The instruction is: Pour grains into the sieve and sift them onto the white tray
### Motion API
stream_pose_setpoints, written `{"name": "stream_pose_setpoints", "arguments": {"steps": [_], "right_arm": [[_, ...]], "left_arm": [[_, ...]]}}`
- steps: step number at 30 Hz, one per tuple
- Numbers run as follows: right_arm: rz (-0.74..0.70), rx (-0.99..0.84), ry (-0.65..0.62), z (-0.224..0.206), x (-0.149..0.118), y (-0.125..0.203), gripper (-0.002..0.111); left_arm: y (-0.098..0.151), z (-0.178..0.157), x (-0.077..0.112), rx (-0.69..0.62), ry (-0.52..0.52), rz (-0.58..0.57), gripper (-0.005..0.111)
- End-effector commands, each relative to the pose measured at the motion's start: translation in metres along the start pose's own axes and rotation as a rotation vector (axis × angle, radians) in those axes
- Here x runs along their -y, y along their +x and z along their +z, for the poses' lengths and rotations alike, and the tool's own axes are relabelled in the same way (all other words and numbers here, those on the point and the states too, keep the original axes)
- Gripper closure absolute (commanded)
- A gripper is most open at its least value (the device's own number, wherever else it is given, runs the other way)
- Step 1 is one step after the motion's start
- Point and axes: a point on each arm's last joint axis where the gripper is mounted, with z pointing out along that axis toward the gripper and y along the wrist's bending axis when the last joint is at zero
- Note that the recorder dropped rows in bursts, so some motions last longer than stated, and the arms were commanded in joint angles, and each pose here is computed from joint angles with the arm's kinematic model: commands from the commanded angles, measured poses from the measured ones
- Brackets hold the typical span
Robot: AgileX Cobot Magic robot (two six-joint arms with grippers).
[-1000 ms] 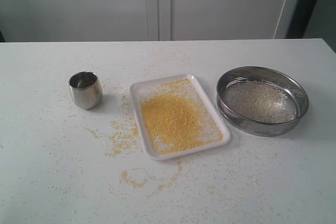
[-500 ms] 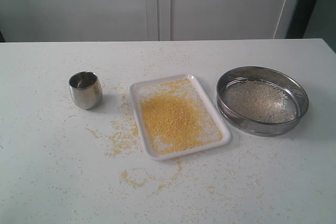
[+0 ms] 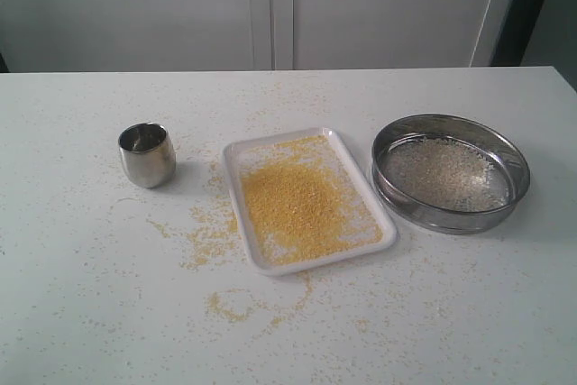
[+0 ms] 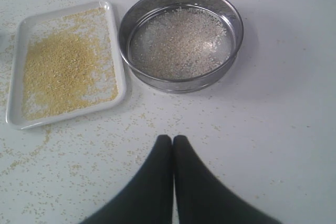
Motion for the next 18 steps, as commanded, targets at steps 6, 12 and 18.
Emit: {"name": "stream_pose_setpoints", "arguments": {"steps": [6,12,18], "right_arm": [[0.0,0.027,-0.005,-0.004,0.0,0.001,0.108],[-0.006,0.121,-0.012,-0.024,-0.001,0.007,0.108],[-0.01,0.211,-0.019,-0.038,-0.001,0.022,0.108]], "left_arm": [[0.001,0.0,0.0,0.005,-0.001,-0.007,0.107],[0.001,0.0,0.0,0.005,-0.001,-0.007,0.107],[0.001,0.0,0.0,0.005,-0.001,-0.007,0.107]]}}
